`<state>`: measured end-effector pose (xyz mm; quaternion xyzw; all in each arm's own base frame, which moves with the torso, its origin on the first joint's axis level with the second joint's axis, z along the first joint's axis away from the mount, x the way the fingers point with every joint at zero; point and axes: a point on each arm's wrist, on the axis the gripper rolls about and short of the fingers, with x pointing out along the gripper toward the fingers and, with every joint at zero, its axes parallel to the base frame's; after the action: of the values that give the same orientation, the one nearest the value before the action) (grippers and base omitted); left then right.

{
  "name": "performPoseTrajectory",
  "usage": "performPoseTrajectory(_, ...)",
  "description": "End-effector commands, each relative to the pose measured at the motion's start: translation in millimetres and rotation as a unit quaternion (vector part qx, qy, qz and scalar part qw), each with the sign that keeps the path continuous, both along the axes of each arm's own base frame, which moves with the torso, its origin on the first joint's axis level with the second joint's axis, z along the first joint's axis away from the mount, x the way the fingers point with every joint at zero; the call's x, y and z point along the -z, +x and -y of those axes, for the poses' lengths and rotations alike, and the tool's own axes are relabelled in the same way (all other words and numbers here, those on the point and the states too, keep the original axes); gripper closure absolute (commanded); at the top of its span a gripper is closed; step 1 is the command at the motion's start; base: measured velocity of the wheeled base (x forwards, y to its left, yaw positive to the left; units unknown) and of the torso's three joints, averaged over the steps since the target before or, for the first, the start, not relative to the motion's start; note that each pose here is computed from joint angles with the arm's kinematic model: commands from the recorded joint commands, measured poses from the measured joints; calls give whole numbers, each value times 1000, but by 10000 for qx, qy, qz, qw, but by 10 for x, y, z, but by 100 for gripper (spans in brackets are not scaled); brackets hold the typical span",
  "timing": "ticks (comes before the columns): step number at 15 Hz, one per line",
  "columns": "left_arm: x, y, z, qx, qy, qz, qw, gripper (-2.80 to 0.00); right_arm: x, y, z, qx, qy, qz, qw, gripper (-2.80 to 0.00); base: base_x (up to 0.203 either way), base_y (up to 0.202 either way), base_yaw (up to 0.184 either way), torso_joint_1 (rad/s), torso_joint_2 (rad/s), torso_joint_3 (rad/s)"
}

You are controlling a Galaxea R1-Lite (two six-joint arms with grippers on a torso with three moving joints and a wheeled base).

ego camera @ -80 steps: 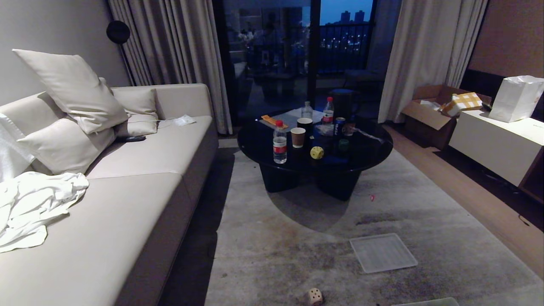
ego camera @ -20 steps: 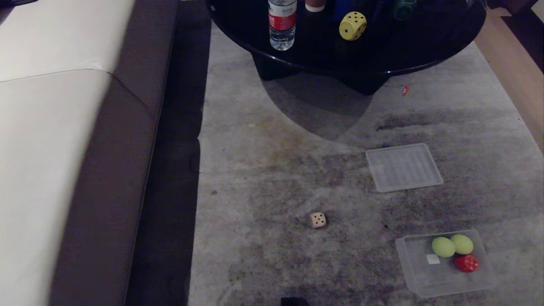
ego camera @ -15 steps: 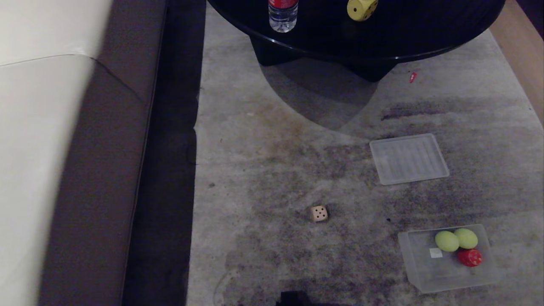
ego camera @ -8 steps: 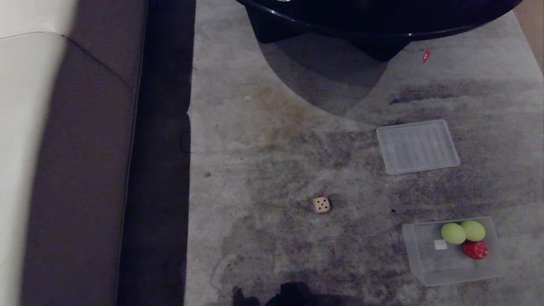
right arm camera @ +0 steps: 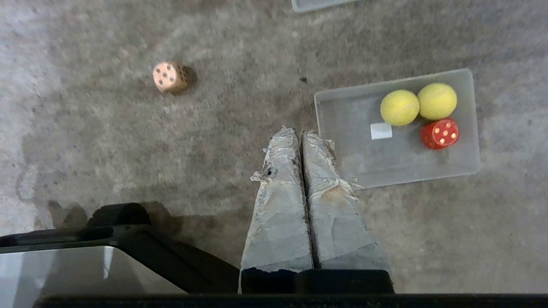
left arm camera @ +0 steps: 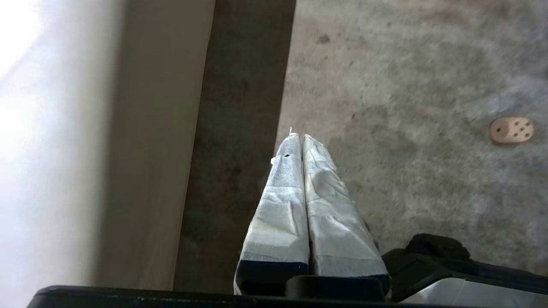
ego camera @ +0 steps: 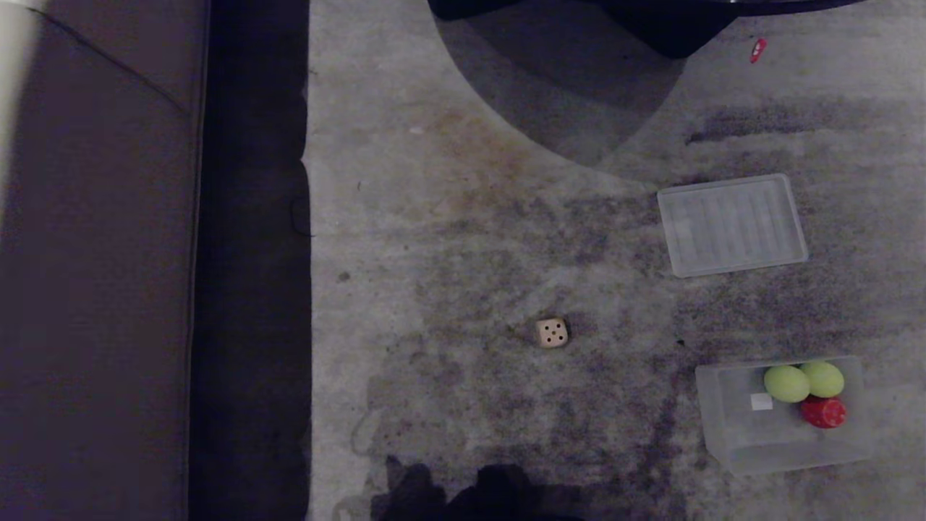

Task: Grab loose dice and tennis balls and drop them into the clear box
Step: Find toys out of the box, then pick up toys out of the box

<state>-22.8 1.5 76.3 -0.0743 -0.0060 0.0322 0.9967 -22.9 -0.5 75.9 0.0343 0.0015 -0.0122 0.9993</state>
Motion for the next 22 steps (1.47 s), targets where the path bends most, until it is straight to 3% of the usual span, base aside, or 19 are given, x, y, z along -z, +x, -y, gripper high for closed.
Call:
performPoseTrajectory(1, 0, -2, 0, -4, -3, 10, 10000, 0, 0, -1, 0, 1, -5, 4, 10000, 0, 0, 0, 0, 2, 2, -207)
performPoseTrajectory(9, 0, -2, 0, -4, -1, 10, 10000, 0, 0, -1, 0, 1, 2, 4, 10000, 0, 0, 0, 0, 4, 4, -192)
performPoseTrajectory(15, 0, 0, 0, -4, -1, 2, 10000, 0, 0, -1, -3, -61, -138, -5, 9999, 0, 0, 0, 0, 2, 3, -19)
performPoseTrajectory(17, 0, 0, 0, -4, -1, 2, 10000, 0, -172, -30, -4, -90, -131, 68, 9999, 0, 0, 0, 0, 0, 0, 0)
performPoseTrajectory(19, 0, 0, 0, -4, -1, 2, 10000, 0, -415, 46, -10, -235, -121, -450, 9986, 0, 0, 0, 0, 0, 0, 0)
performPoseTrajectory(22, 0, 0, 0, -4, 6, 2, 10000, 0, -652, 382, -25, -610, -72, -1708, 9834, 0, 0, 0, 0, 0, 0, 0)
